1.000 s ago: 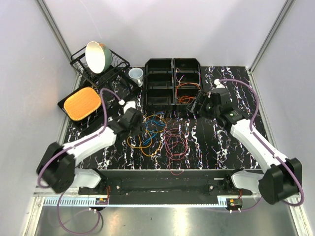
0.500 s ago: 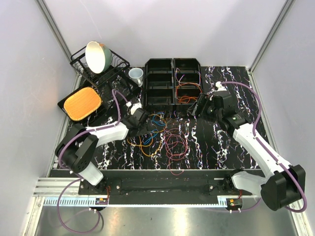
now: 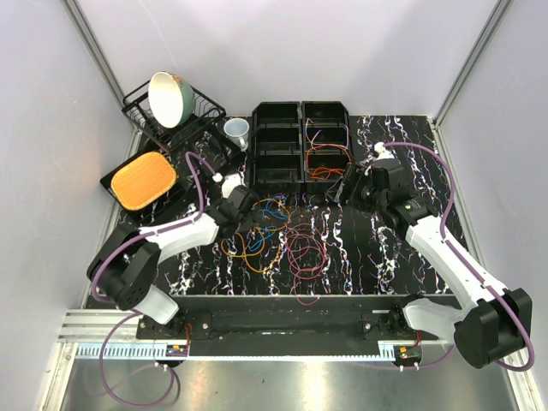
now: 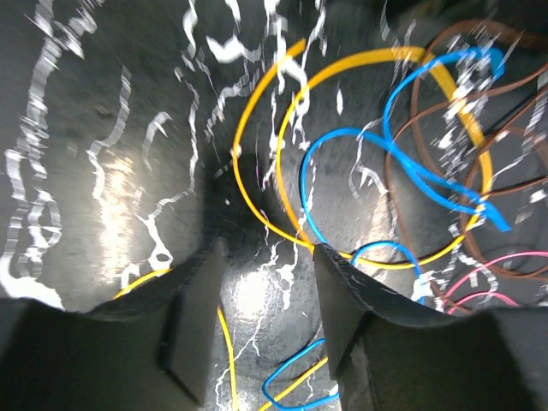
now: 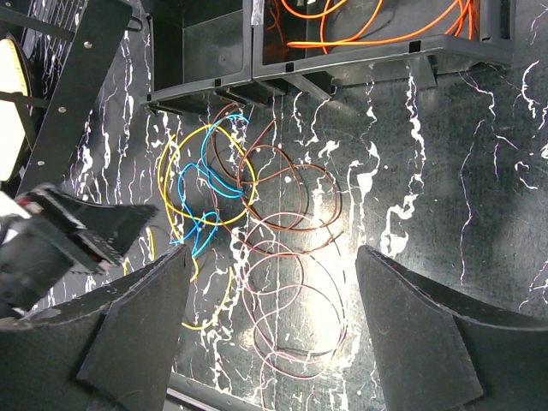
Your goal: Untangle the cables
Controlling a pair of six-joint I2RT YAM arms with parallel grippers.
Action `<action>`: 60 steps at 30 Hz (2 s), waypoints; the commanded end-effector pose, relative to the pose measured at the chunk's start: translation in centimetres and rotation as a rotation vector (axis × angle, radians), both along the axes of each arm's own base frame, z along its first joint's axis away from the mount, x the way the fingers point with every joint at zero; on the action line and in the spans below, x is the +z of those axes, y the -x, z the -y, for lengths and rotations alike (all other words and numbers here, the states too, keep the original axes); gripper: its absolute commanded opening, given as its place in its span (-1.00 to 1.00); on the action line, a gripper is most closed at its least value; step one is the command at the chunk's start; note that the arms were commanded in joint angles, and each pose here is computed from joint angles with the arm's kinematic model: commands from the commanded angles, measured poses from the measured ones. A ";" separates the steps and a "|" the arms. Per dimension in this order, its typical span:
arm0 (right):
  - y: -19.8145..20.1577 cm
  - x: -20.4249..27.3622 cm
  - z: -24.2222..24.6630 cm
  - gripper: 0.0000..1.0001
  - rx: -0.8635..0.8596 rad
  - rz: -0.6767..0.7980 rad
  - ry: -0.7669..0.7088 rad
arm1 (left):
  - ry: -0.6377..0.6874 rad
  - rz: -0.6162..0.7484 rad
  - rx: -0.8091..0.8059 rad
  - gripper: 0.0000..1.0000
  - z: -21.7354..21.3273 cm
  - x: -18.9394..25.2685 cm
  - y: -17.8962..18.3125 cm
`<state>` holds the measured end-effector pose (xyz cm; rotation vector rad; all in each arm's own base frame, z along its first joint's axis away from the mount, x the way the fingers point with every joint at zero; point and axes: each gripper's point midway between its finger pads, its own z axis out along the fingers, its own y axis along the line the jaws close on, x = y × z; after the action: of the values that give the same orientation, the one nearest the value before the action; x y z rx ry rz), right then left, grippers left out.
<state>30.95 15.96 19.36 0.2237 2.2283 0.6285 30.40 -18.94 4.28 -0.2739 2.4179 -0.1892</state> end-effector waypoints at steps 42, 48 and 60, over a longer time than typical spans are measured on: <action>-2.1 6.6 -1.8 0.64 0.085 0.149 -0.044 | 0.127 0.705 -0.297 -1.00 2.0 35.2 0.7; -1.4 9.6 -1.5 0.65 0.078 0.220 -0.068 | 0.132 0.747 -0.339 -1.00 0.3 34.8 3.2; 4.0 15.6 -5.6 0.68 0.424 0.391 -0.262 | 0.288 0.580 -0.534 -1.00 4.9 26.2 5.5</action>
<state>29.59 19.44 30.36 -0.0290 1.9804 0.9122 25.65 -21.62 25.30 0.2523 1.9797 -0.5495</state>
